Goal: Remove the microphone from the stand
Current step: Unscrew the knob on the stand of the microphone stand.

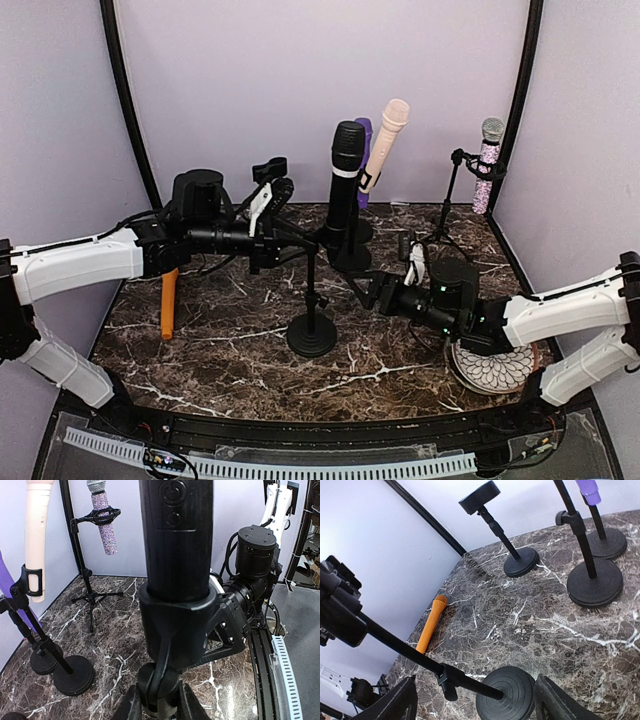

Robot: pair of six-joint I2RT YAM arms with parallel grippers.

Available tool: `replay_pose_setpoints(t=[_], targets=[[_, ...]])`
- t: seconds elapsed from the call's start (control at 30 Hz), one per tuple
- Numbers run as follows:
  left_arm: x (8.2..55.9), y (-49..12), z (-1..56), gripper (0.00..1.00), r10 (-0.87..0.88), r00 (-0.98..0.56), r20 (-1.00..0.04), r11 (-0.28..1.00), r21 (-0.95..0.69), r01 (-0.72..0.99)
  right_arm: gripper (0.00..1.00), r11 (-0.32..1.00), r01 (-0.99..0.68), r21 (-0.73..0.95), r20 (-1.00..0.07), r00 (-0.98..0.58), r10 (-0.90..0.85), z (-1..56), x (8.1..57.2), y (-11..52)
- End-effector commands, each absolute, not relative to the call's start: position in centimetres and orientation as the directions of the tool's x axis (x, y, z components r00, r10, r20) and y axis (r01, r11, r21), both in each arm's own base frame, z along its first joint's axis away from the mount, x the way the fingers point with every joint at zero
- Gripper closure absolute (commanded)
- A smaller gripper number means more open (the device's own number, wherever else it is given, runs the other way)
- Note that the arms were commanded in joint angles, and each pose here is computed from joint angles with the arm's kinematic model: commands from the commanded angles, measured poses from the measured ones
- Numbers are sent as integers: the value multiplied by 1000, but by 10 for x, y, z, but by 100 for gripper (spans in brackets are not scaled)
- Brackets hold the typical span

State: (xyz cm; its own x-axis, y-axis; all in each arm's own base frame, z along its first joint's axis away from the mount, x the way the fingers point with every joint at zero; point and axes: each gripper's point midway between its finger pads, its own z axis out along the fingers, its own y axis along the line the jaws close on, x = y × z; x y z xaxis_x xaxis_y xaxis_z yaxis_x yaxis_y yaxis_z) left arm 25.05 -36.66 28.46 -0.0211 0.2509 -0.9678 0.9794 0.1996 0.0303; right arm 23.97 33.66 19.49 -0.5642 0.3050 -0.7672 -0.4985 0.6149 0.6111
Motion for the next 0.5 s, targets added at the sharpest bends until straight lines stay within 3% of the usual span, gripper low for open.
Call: replay_pose_setpoints(t=[0.0,0.23,0.47], targets=[[245,-366,246,78,347,-103,-932,195,-36,980,19,532,-474,702,-694,-623,360,201,235,335],[244,-366,246,78,348,-101,-932,199,-32,980,18,503,-483,717,-666,-687,290,194,228,350],[244,-366,248,78,350,-101,-931,204,-30,978,23,502,-543,673,-712,-661,237,196,228,359]])
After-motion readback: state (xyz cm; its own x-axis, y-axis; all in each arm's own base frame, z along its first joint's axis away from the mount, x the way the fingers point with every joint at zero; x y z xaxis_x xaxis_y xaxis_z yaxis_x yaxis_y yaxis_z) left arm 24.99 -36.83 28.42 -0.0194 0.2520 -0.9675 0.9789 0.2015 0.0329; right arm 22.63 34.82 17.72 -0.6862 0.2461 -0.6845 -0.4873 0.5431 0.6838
